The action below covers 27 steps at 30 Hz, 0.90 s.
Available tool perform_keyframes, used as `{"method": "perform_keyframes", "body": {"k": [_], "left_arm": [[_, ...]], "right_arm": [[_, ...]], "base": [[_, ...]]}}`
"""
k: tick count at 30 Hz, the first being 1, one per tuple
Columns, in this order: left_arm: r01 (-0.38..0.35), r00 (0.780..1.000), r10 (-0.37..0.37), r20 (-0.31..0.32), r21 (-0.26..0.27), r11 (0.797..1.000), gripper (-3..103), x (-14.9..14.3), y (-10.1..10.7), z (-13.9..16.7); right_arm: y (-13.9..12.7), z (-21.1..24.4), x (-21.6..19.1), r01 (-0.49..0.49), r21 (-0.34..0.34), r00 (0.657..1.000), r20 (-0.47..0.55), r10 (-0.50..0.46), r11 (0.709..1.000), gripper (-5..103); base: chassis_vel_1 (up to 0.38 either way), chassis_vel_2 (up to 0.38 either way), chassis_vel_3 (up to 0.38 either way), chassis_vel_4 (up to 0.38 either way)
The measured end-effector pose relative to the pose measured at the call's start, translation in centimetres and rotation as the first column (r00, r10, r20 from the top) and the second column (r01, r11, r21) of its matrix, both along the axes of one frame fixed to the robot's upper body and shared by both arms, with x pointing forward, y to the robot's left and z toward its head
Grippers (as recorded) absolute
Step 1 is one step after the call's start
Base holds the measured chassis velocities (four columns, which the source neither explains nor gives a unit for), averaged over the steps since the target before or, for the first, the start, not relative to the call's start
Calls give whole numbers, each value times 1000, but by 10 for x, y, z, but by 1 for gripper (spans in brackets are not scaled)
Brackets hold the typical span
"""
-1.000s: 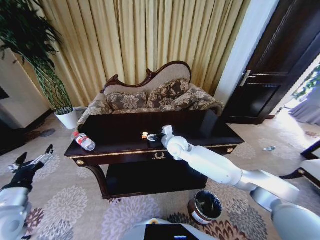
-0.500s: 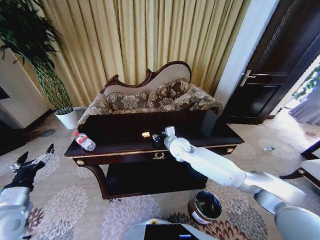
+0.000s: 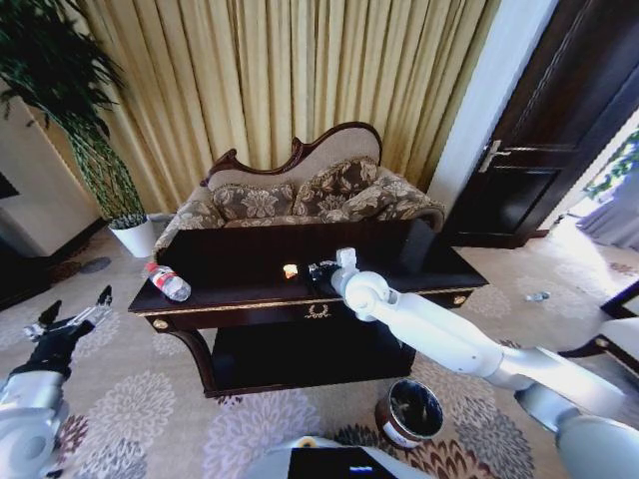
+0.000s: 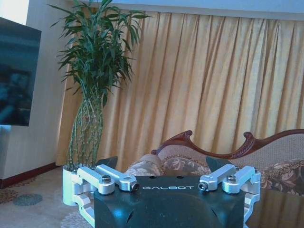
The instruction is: Move to the front of the table and place the trash on the table into the trash bin.
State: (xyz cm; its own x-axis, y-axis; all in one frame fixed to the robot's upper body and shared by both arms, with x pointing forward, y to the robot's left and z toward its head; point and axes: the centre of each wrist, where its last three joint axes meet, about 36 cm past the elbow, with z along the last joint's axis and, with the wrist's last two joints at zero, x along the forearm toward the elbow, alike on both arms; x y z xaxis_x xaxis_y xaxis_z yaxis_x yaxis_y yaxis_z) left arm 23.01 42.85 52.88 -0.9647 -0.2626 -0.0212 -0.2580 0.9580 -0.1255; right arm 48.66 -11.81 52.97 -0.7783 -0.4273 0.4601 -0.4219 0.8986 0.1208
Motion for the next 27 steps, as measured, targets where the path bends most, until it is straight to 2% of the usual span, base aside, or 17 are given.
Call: {"method": "perform_keyframes", "body": {"k": [1,2,4,5,8,9,11,13,15,16,18,27], "left_arm": [[0,1000,0,0,0,1000,100,0,0,0],[0,1000,0,0,0,1000,100,0,0,0],[-1,1000,1,-2,1,1000,100,0,0,-1],[-1,1000,1,-2,1,1000,100,0,0,-1],[-9,1000,9,-6,6,1000,100,0,3,-4],[-9,1000,9,-6,6,1000,100,0,3,-4],[-10,1000,10,-7,7,1000,100,1,4,-5],[-10,1000,10,-6,7,1000,100,2,4,-5],[-9,1000,9,-6,4,1000,100,3,5,-6],[-9,1000,9,-6,4,1000,100,3,5,-6],[-9,1000,9,-9,6,1000,100,3,5,-9],[-10,1000,10,-12,10,1000,100,5,7,-11]], "right_arm": [[3,0,-1,-5,4,1000,-4,5,1000,39],[3,0,-1,-5,4,1000,-4,5,1000,39],[8,-1,-1,-10,11,1000,-10,11,1000,50],[8,-1,-1,-10,11,1000,-10,11,1000,50],[16,-2,3,-11,20,1000,-14,11,1000,66],[16,-2,3,-11,20,1000,-14,11,1000,66],[17,-3,7,-5,18,1000,-15,5,1000,78],[16,-4,9,-3,17,1000,-15,3,1000,78],[14,-5,11,1,15,1000,-17,0,1000,88],[14,-5,11,1,15,1000,-17,0,1000,88],[13,-7,11,3,12,1000,-20,-3,1000,97],[17,-5,7,-5,27,1000,-28,6,1000,100]], "base": [[0,0,0,0],[0,0,0,0],[0,0,0,0],[0,0,0,0],[0,0,0,0],[0,0,0,0],[0,0,0,0],[0,0,0,0],[0,0,0,0],[0,0,0,0],[0,0,0,0],[0,0,0,0]]}}
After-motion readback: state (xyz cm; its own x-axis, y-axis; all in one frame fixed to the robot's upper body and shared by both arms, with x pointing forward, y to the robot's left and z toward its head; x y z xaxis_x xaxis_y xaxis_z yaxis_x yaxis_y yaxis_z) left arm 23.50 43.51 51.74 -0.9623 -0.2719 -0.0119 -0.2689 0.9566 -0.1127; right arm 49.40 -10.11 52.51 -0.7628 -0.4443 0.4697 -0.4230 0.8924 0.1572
